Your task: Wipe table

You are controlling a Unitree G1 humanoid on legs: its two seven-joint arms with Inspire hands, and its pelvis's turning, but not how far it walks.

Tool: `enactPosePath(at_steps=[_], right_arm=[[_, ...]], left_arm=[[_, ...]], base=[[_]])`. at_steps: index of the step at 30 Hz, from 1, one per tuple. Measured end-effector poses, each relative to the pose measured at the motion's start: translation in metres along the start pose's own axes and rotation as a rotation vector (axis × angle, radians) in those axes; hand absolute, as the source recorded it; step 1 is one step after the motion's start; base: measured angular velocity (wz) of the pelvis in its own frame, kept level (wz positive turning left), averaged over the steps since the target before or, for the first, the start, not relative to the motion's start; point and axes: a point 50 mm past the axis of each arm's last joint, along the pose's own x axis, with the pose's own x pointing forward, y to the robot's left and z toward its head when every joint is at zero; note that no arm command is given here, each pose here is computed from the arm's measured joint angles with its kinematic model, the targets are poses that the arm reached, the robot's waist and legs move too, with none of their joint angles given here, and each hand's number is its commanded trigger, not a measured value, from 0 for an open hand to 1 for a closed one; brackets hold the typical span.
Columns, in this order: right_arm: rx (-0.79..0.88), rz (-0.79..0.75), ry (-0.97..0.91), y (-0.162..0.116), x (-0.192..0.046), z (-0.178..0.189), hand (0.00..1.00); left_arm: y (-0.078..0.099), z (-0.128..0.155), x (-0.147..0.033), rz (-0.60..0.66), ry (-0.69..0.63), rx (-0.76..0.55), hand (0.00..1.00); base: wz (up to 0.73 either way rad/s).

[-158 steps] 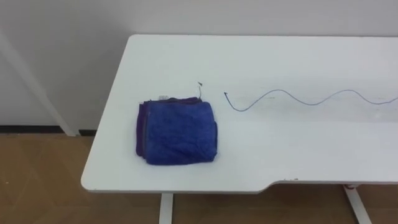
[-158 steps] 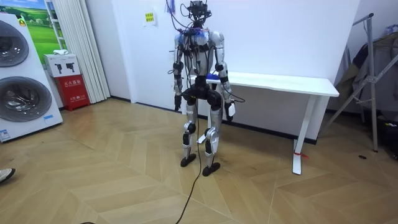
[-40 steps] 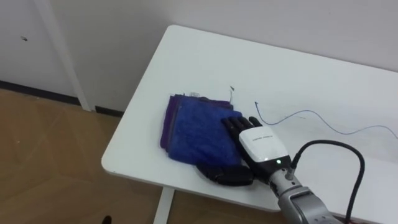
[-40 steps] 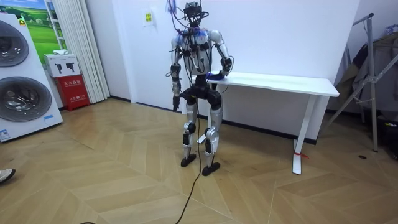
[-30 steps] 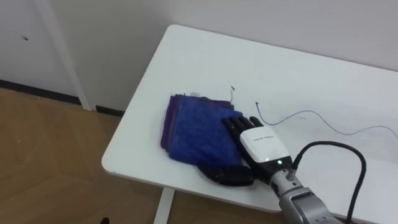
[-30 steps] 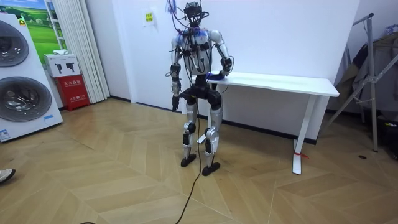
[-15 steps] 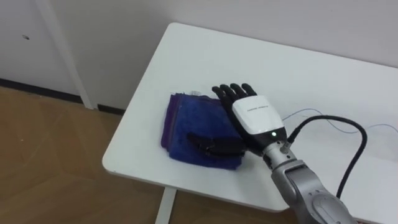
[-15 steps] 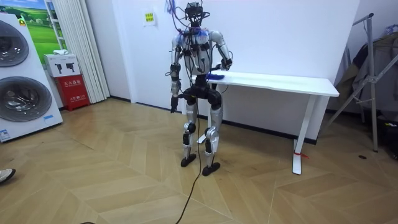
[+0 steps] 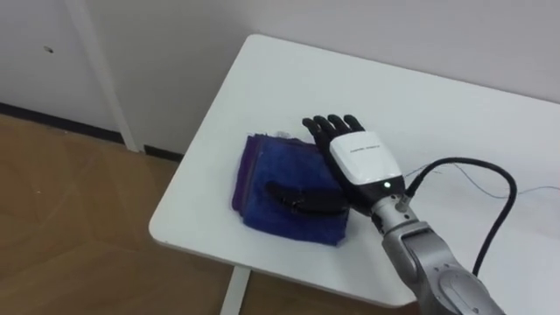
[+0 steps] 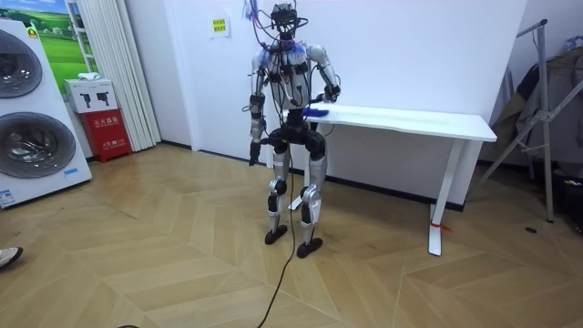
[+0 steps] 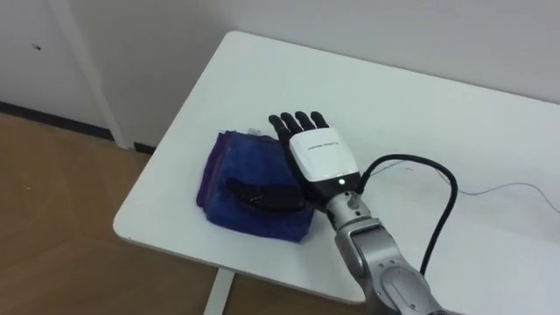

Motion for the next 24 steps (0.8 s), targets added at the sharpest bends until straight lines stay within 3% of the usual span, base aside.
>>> enactPosePath(at_steps=[9, 20, 21, 22, 23, 24], right_arm=[[0.023, 0.158, 0.084, 0.029, -0.009, -0.016, 0.00], [0.017, 0.188, 0.129, 0.043, -0.016, -0.025, 0.00], [0.018, 0.188, 0.130, 0.045, -0.016, -0.026, 0.16], [0.020, 0.188, 0.133, 0.047, -0.017, -0.027, 0.69], [0.022, 0.189, 0.136, 0.047, -0.017, -0.028, 0.84], [0.026, 0.194, 0.140, 0.049, -0.018, -0.029, 0.89]], left_arm=[[-0.001, -0.008, -0.003, -0.021, 0.012, 0.002, 0.00], [-0.001, -0.007, -0.002, -0.051, 0.022, -0.005, 0.00], [-0.001, -0.007, -0.002, -0.050, 0.023, -0.007, 0.00], [-0.001, -0.008, -0.002, -0.048, 0.024, -0.007, 0.00], [-0.001, -0.008, -0.002, -0.047, 0.024, -0.007, 0.00], [-0.001, -0.008, -0.002, -0.047, 0.025, -0.006, 0.00]], base=[[0.06], [0.07], [0.06], [0.07], [0.05], [0.00]])
